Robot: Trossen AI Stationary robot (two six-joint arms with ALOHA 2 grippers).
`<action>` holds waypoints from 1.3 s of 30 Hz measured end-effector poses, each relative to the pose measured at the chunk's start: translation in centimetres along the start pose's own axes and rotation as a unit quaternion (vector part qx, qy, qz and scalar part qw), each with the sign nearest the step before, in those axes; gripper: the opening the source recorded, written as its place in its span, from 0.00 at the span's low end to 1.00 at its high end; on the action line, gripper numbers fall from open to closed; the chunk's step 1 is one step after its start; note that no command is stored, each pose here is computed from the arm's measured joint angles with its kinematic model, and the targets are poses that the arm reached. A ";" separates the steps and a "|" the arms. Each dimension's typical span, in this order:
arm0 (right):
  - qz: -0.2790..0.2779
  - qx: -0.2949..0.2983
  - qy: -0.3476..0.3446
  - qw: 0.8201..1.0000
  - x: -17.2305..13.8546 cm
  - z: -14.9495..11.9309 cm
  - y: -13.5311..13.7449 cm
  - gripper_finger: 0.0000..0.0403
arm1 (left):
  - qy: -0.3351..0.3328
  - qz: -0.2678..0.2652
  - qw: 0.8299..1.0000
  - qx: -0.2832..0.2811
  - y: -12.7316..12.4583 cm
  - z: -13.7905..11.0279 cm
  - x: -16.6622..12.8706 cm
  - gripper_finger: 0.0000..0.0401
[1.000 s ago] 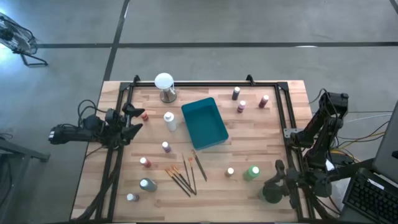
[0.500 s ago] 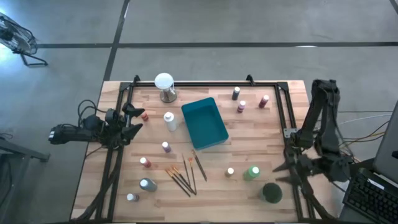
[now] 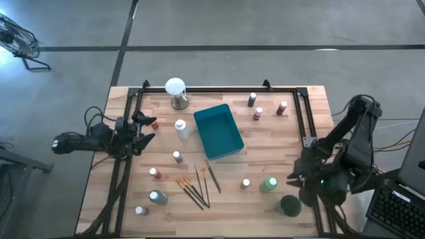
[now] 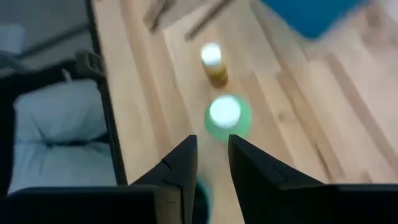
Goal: Pick & Place Paint Supplies
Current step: Move the green cup to the bottom center of the table
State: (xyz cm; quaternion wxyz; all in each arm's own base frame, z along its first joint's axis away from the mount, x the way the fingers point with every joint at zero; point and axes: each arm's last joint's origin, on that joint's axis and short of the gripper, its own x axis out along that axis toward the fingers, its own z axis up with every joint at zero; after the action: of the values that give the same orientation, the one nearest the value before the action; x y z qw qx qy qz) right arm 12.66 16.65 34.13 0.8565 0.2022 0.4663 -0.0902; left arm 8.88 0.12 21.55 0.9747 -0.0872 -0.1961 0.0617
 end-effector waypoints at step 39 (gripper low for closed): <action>-0.154 0.327 0.144 0.921 9.4 1.0 11.2 0.29 | 0.029 0.080 0.994 0.074 0.5 -0.6 -0.1 0.89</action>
State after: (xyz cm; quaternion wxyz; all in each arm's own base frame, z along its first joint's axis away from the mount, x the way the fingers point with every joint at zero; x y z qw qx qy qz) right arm 22.40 26.63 29.72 0.6420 0.4070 0.5546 -0.3385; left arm 9.01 0.55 20.87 0.9757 -0.0322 -0.1551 0.1512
